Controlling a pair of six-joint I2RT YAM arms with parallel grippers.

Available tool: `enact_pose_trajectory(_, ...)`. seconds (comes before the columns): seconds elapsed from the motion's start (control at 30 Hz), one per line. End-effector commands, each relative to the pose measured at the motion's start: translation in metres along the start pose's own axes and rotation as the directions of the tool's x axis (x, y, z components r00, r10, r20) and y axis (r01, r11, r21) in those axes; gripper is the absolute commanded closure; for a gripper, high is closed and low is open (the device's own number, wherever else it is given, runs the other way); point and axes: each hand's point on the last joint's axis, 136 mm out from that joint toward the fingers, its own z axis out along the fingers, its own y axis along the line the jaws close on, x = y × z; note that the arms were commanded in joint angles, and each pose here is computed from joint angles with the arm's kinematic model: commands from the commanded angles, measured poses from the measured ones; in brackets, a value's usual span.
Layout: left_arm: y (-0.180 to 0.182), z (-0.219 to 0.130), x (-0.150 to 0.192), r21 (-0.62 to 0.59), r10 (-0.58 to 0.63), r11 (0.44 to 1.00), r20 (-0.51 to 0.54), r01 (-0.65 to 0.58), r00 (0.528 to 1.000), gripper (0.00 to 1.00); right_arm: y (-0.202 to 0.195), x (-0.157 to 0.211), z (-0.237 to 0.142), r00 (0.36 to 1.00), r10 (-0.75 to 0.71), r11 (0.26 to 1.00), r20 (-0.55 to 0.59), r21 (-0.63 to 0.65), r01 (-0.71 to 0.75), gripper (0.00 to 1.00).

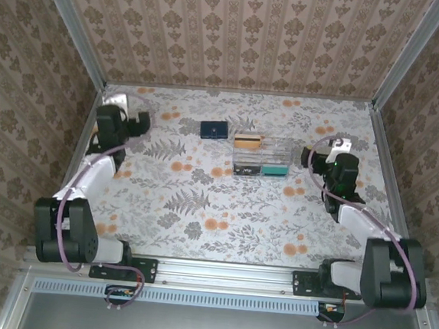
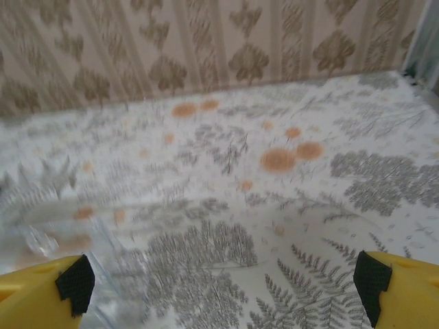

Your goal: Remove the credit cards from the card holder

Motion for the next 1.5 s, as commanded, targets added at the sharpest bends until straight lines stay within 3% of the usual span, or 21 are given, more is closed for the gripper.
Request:
enact_pose_trajectory(0.0,-0.012,0.002,0.033,0.04,-0.133,0.988,-0.248,0.147,0.96,0.0,-0.013,-0.008,-0.017,0.975,0.204,0.975,-0.083,0.105,-0.195,0.0)
enact_pose_trajectory(0.07,-0.036,0.014,0.024,0.136,-0.132,0.976,-0.257,0.171,0.957,0.03,-0.005,-0.018,-0.024,0.96,0.261,0.964,-0.102,0.076,-0.254,0.0)
enact_pose_trajectory(0.23,-0.109,0.051,0.021,0.327,0.016,0.941,-0.298,0.087,0.954,0.12,0.02,-0.046,-0.034,0.944,0.309,0.948,-0.111,-0.048,-0.316,0.0)
enact_pose_trajectory(0.37,-0.163,0.089,0.045,0.428,0.134,0.902,-0.404,0.057,0.905,0.25,0.032,-0.063,-0.044,0.943,0.291,0.95,-0.162,-0.071,-0.305,0.0)
enact_pose_trajectory(0.7,-0.251,0.149,0.105,0.52,0.381,0.847,-0.439,-0.116,0.814,0.24,0.046,-0.076,-0.081,0.951,0.248,0.959,-0.182,-0.094,-0.268,0.0)
enact_pose_trajectory(1.03,-0.263,0.164,0.157,0.53,0.472,0.831,-0.508,-0.171,0.72,0.22,0.056,-0.055,-0.087,0.939,0.239,0.957,-0.247,-0.105,-0.271,0.0)
enact_pose_trajectory(1.2,-0.248,0.147,0.178,0.519,0.487,0.837,-0.566,-0.171,0.666,0.25,0.061,-0.052,-0.083,0.937,0.236,0.955,-0.257,-0.119,-0.273,0.0)
enact_pose_trajectory(1.47,-0.216,0.099,0.194,0.465,0.445,0.872,-0.619,-0.155,0.647,0.29,0.072,-0.042,-0.076,0.931,0.226,0.946,-0.286,-0.165,-0.28,0.0)
